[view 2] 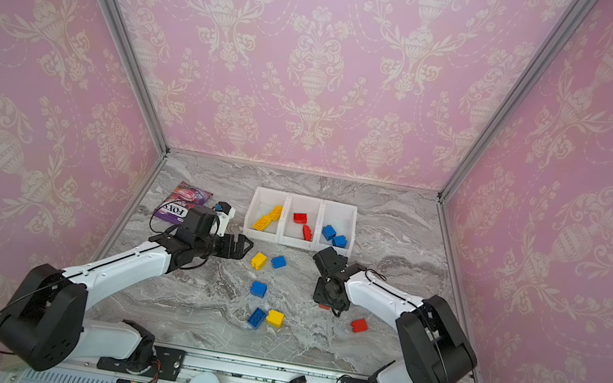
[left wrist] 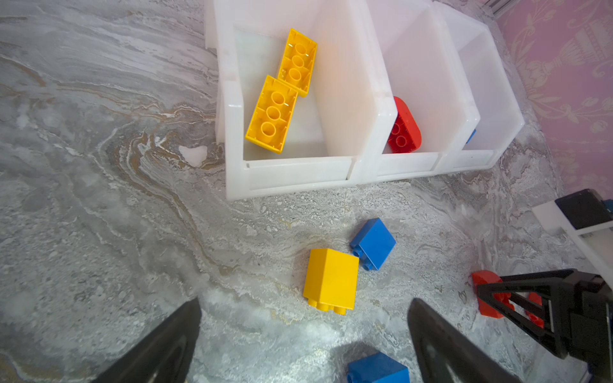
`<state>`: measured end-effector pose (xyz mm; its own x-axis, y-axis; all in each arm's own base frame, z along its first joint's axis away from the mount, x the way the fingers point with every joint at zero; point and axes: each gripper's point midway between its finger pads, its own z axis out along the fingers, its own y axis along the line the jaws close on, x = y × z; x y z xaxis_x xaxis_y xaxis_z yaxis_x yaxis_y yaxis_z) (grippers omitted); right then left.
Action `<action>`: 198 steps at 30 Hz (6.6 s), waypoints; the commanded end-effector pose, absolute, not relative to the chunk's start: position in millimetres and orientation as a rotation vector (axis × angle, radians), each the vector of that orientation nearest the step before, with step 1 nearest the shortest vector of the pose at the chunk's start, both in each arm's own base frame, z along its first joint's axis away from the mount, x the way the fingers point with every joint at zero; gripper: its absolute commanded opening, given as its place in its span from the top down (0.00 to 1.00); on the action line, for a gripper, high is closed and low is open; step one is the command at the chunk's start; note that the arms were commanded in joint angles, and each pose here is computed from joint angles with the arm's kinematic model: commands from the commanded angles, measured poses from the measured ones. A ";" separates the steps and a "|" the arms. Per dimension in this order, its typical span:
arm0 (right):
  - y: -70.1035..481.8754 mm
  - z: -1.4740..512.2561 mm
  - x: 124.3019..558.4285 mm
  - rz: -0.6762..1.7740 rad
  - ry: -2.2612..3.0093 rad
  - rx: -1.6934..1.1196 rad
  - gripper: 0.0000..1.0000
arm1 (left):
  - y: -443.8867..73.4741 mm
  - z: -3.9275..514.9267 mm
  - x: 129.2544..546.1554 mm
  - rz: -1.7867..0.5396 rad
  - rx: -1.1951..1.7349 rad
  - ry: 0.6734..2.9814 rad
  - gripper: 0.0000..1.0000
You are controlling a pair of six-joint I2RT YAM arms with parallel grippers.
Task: Sort the legos into containers by color
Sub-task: 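Lower the right gripper onto a small red brick and close on it, then carry the small red brick with the right gripper into the middle compartment and release, then lower the left gripper onto a yellow brick while the right gripper withdraws, then close the left gripper on the yellow brick and lift it, then drop the yellow brick in the nearest compartment while the right gripper nears a red brick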
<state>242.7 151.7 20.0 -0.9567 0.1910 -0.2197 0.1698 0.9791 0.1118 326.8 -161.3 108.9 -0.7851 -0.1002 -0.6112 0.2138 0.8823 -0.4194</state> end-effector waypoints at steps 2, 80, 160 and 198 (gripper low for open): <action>150.2 15.8 238.4 0.108 2.910 0.259 0.65 | -161.5 122.1 331.9 -0.648 0.077 2.361 0.01; 266.2 119.9 433.0 0.317 2.618 -0.134 0.41 | -177.5 128.2 320.0 -0.628 0.157 2.399 0.01; 177.5 110.2 261.1 0.566 2.668 0.030 0.03 | -221.5 128.2 354.9 -0.090 0.590 2.603 0.80; 171.5 119.5 257.5 0.548 2.652 0.044 0.03 | -186.8 124.9 497.2 0.193 0.469 2.460 0.53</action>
<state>262.3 178.5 120.9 -0.9023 0.0987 -0.4197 -0.0837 0.9148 0.3951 494.1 -191.1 116.6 -0.7593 0.3664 -0.5377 0.2945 0.9304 0.2181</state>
